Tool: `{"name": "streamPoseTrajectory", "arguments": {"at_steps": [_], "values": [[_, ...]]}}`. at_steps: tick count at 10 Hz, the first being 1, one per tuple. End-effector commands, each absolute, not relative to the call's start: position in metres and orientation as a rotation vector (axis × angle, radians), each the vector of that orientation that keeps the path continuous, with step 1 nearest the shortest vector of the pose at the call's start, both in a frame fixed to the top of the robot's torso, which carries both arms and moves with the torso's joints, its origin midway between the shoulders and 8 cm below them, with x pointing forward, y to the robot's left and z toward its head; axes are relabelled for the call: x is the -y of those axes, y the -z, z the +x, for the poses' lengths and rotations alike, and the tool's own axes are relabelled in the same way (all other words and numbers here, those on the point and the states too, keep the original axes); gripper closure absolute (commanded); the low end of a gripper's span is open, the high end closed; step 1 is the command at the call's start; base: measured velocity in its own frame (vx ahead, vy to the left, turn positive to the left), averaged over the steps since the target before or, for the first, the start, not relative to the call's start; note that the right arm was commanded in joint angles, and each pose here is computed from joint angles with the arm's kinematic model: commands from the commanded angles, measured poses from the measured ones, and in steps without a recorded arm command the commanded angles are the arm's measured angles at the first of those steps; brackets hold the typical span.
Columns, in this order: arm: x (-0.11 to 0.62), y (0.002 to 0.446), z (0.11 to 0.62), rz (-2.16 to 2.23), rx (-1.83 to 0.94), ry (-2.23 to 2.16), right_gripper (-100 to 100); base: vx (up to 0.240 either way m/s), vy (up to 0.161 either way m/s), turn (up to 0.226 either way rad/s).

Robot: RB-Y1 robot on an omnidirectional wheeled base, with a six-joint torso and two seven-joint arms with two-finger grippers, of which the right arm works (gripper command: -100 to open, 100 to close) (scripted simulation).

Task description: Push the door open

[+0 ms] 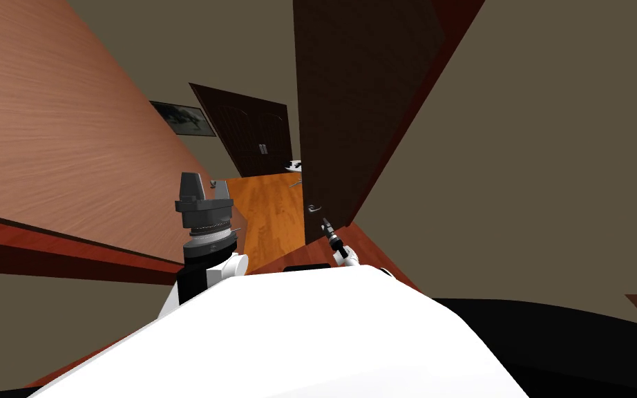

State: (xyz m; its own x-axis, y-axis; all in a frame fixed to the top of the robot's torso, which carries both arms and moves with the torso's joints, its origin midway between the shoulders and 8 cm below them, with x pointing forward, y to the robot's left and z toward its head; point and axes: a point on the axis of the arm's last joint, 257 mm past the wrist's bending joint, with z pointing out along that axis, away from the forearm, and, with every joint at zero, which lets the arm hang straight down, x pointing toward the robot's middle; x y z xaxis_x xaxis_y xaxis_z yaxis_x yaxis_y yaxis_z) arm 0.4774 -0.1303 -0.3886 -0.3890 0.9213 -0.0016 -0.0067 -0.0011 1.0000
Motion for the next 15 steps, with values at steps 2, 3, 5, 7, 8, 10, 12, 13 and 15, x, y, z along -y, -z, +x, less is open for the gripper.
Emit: {"name": "streamPoseTrajectory", "arguments": {"at_steps": [2, 3, 5, 7, 8, 10, 12, 13, 15], "values": [[0.1324, 0.3894, 0.4774, 0.990, -1.489, -1.492, -100, 0.144, 0.048, 0.029], [0.1330, 0.3898, 0.4773, 0.992, -1.487, -1.489, -100, 0.173, 0.043, 0.027], [0.1333, 0.3905, 0.4771, 0.997, -1.483, -1.484, -100, 0.191, 0.075, 0.037], [0.1324, 0.3911, 0.4768, 1.002, -1.478, -1.482, -100, 0.213, 0.085, 0.029], [0.1313, 0.3914, 0.4766, 1.005, -1.475, -1.482, -100, 0.200, 0.067, 0.028], [0.1319, 0.3910, 0.4768, 1.004, -1.477, -1.482, 100, 0.040, 0.012, 0.000], [0.1319, 0.3910, 0.4768, 1.004, -1.477, -1.482, 100, -0.022, -0.009, 0.015], [0.1319, 0.3910, 0.4768, 1.004, -1.477, -1.482, 100, 0.000, 0.000, 0.000], [0.1319, 0.3910, 0.4768, 1.004, -1.477, -1.482, 100, 0.000, 0.000, 0.000]]}}
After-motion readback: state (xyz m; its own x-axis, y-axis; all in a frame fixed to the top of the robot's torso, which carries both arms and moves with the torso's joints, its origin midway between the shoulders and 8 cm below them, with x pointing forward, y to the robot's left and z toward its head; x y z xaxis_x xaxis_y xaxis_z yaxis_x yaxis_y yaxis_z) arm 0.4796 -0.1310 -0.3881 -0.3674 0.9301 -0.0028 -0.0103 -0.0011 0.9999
